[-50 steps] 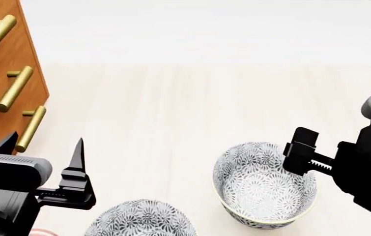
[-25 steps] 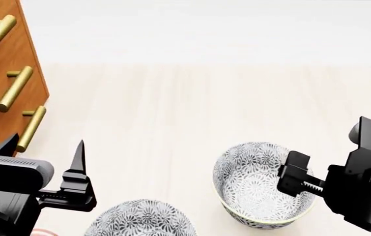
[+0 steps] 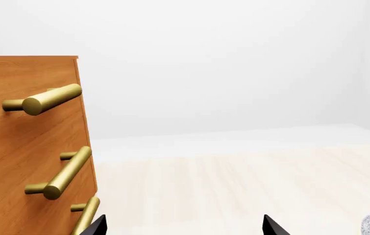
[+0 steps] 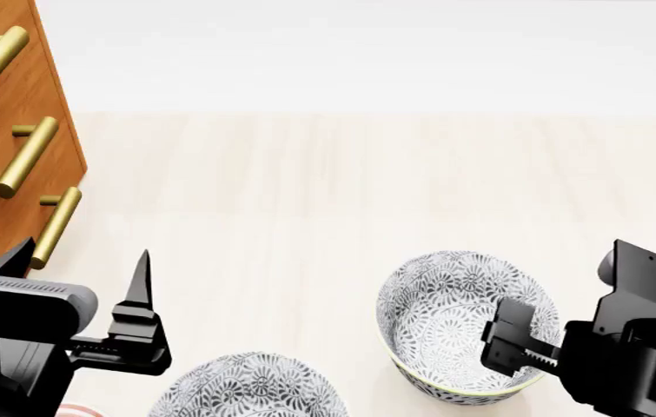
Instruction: Stack the bowl at the front on the bowl in the middle.
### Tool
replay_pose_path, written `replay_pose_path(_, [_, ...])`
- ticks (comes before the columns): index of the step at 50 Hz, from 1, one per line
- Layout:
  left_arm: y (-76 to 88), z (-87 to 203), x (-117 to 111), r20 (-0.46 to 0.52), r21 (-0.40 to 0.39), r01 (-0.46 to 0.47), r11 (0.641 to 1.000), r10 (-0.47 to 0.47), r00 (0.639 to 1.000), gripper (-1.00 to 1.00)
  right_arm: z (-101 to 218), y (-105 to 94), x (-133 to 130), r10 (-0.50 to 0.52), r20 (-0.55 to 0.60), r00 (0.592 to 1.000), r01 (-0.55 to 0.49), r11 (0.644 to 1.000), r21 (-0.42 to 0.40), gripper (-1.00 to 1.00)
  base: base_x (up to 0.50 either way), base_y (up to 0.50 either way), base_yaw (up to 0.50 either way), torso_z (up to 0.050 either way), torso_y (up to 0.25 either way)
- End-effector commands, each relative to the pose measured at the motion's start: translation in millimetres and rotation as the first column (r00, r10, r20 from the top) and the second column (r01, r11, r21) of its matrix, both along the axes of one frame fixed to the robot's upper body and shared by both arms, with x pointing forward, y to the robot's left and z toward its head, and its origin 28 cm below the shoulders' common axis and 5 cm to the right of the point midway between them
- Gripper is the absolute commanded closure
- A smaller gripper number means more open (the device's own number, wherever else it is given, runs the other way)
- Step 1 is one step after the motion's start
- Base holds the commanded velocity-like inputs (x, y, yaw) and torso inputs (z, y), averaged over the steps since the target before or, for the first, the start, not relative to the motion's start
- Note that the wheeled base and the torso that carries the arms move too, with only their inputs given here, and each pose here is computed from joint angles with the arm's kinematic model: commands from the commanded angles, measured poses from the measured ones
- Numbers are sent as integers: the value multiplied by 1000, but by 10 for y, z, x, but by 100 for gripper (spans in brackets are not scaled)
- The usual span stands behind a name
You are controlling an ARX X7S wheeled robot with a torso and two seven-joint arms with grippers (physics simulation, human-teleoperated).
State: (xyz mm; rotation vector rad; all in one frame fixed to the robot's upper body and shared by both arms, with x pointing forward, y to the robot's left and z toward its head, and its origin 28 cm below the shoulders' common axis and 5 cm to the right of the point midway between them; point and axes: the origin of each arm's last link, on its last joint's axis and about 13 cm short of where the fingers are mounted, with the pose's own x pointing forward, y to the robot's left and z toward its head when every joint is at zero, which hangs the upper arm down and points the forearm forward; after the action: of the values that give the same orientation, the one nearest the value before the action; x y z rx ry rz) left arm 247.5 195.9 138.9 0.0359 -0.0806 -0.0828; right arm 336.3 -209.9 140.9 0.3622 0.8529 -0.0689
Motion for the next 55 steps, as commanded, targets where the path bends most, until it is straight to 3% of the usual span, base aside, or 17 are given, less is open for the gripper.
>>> replay_pose_path(1, [-5,-1,-3,0,2,2,1000,-2,1000,-100,-126,1,20,12,-35,999,-12,1000,0,-100,0,0,0,0,0])
replay_pose_path(8, [-5,1,-7,0,4,3,1000,-3,1000,-100,-161,6,21,20,-45,999,-20,1000,-6,-100,0,0,0,0,0])
replay_pose_path(9, [-4,2,-8,1,4,2,1000,-2,1000,-100,-156,11,17,18,-43,999,-18,1000,-19,100,0,0,0,0,0])
replay_pose_path(27, [-6,-15,-4,-3,3,5,1000,-5,1000,-100,-74,62,-23,43,-4,999,-44,999,-23,100,0,0,0,0,0])
replay_pose_path(29, [-5,-9,-9,-2,2,6,1000,-6,1000,-100,52,80,-58,45,38,998,-46,998,35,100,0,0,0,0,0])
replay_pose_path(35, [-3,7,-12,-2,-4,9,1000,-9,1000,-100,408,130,-164,73,104,992,-74,997,10,100,0,0,0,0,0])
replay_pose_path(45, [15,23,-12,-2,-11,5,1000,-5,1000,-100,738,193,-311,116,141,983,-114,993,-24,100,0,0,0,0,0])
replay_pose_path(49, [22,34,-16,0,-11,2,1000,-2,1000,-100,925,220,-434,146,164,976,-145,989,-15,100,0,0,0,0,0])
replay_pose_path(55, [24,37,-17,3,-12,-1,1000,1,1000,-100,1269,309,-664,196,197,961,-185,980,-73,100,0,0,0,0,0])
